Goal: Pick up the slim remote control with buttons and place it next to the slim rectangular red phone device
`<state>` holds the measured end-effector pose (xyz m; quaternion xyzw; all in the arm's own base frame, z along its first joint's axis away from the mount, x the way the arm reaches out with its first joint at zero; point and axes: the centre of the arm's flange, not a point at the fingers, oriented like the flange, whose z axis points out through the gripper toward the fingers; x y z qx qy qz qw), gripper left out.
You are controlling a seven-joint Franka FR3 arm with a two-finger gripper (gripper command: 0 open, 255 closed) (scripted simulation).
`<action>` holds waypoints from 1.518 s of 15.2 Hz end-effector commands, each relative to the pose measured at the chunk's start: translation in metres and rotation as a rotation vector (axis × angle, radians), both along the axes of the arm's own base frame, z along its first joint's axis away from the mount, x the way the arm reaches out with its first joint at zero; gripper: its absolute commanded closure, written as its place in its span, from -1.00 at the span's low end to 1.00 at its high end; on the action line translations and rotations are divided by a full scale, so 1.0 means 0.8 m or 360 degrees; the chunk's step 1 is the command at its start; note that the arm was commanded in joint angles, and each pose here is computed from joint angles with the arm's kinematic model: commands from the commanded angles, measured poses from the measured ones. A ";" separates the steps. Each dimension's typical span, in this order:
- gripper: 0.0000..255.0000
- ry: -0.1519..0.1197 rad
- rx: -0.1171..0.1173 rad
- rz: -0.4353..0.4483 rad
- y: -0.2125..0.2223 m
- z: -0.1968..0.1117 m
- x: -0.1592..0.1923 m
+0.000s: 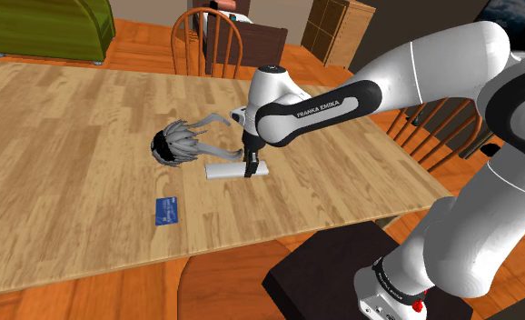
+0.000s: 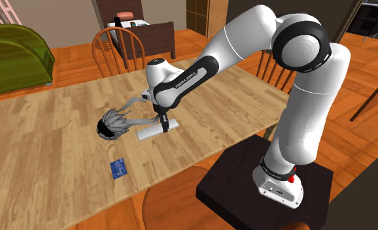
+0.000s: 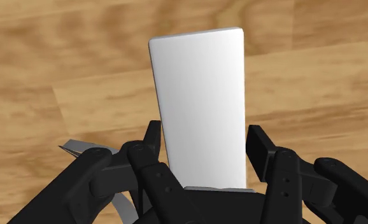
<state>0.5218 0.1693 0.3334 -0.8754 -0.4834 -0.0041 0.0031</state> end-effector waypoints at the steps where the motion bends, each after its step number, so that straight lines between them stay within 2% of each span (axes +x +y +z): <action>1: 1.00 0.0001 0.0000 0.0000 0.000 0.000 0.000; 19: 1.00 0.0000 0.0000 0.0000 0.000 0.110 0.000; 23: 1.00 0.0000 0.0000 0.0000 -0.066 0.111 -0.006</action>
